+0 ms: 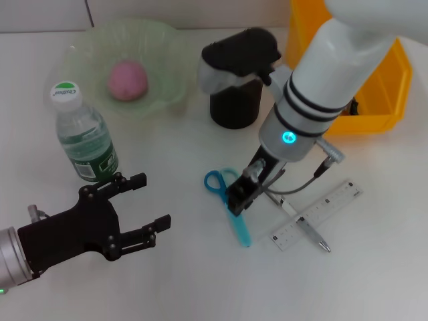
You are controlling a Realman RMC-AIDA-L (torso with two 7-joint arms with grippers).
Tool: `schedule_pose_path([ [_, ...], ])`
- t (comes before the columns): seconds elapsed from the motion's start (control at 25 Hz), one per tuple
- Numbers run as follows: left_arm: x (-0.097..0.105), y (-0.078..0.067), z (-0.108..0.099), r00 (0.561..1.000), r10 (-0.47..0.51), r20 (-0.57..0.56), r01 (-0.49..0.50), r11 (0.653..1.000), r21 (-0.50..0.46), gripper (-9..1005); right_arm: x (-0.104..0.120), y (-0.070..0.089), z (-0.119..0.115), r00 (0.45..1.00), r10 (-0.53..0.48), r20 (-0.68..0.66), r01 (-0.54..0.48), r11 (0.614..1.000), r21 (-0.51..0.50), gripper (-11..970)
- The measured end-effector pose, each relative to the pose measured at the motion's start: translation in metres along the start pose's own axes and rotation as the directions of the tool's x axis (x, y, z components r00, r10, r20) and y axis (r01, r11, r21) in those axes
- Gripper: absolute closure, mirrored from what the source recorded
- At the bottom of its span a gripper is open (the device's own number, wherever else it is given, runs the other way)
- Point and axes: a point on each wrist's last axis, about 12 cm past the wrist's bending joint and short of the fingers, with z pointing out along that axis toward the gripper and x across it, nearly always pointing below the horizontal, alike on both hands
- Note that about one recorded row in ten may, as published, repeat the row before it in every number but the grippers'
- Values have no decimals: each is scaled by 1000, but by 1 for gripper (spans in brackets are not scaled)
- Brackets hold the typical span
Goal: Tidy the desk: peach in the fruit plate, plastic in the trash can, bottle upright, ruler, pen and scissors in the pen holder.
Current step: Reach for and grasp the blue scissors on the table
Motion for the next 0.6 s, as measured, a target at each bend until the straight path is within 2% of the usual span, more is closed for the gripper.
schedule_pose_path([
  [0.48, 1, 0, 0, 1000, -6, -2, 6, 1000, -1, 164, -12, -12, -19, 996, 42, 81, -44, 999, 20, 736],
  [0.6, 1, 0, 1, 1000, -6, -2, 6, 1000, -1, 164, -21, -14, -21, 992, 58, 111, -61, 998, 24, 683],
])
